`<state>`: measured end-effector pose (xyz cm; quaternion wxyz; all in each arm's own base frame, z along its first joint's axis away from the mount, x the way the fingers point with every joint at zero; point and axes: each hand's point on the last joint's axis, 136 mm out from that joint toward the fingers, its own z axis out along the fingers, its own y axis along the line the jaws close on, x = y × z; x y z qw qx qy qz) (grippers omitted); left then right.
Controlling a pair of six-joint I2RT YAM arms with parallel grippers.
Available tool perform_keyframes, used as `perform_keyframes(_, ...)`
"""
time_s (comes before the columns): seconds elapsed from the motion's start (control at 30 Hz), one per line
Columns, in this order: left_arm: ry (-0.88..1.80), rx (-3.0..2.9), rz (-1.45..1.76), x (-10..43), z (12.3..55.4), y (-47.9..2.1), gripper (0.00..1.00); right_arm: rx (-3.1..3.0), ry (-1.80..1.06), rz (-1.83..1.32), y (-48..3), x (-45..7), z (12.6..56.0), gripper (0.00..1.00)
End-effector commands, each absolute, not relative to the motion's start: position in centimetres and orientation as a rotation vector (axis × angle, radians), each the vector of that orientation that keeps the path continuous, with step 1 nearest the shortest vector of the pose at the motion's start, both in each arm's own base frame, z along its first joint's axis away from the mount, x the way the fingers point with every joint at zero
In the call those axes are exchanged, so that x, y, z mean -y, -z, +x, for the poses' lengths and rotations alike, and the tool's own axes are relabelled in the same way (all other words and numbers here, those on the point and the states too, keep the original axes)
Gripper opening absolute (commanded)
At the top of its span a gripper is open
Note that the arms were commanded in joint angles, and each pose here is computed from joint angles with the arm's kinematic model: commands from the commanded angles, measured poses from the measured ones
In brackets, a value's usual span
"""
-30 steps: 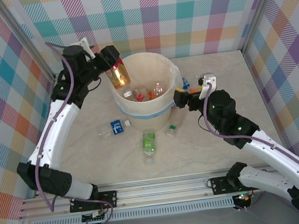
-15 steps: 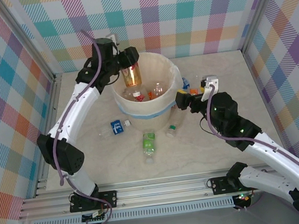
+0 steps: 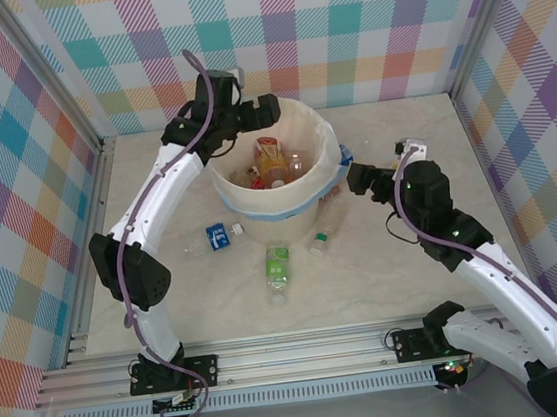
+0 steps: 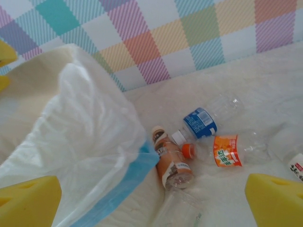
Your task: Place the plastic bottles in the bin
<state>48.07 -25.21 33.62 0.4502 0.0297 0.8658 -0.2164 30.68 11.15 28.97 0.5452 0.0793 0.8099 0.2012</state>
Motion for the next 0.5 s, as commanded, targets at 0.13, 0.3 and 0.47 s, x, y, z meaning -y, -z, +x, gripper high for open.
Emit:
perform_keyframes(0.13,0.636,-1.999,0.124,24.0,43.0,-39.9,1.0,-2.087,-0.468,0.31,-24.2,-8.0,32.0,1.0)
perform_keyframes(0.3,0.662,-1.957,0.089,22.6,40.7,-40.9,1.0,-2.18,-0.375,0.348,-21.3,-5.6,32.8,1.0)
perform_keyframes(0.47,0.715,-1.9,0.003,21.0,38.4,-40.3,1.0,-2.289,-0.33,0.387,-17.9,-4.1,33.8,1.0)
